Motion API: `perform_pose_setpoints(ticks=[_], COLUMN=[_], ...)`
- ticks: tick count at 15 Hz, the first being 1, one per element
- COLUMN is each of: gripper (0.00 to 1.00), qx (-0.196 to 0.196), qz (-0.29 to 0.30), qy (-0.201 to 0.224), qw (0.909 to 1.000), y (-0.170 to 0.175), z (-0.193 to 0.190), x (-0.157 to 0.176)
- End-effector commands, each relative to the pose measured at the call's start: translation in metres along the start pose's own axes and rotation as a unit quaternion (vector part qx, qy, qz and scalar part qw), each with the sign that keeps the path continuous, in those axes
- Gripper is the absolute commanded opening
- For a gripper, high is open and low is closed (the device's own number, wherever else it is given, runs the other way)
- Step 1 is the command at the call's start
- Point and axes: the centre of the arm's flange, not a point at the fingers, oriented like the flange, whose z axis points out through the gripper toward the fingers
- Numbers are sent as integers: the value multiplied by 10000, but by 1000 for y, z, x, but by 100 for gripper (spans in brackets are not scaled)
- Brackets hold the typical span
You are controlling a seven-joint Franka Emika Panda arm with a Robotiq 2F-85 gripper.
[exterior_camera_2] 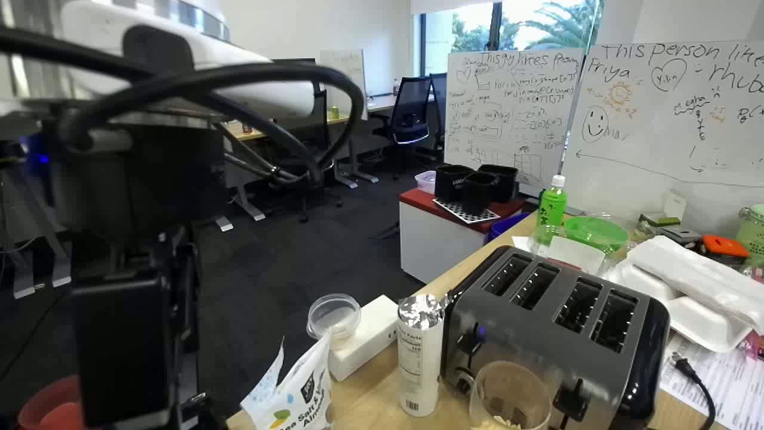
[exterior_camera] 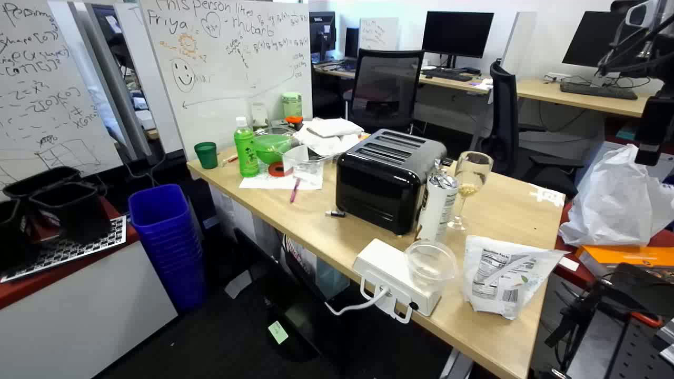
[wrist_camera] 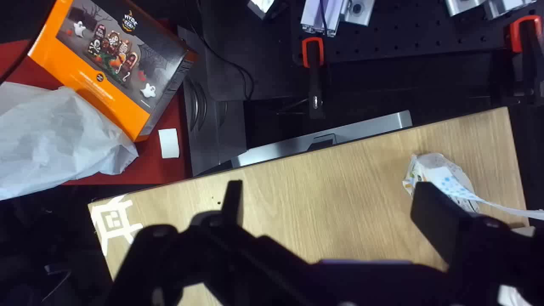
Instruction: Pour the contents of the bowl into the wine glass
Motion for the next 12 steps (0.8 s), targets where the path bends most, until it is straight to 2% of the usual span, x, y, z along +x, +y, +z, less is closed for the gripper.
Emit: perform_pose_setpoints(ticks=[1, 3, 6, 12], gripper=[100, 100, 100, 100], qx=[0, -129, -368, -469], qz=[0, -69, -470, -1431], qy=[0, 69, 414, 1371], qw=[10000, 9999, 9974, 9790], y=[0, -7, -44, -137], z=[0, -2, -11, -24], x=[0, 2, 8, 25])
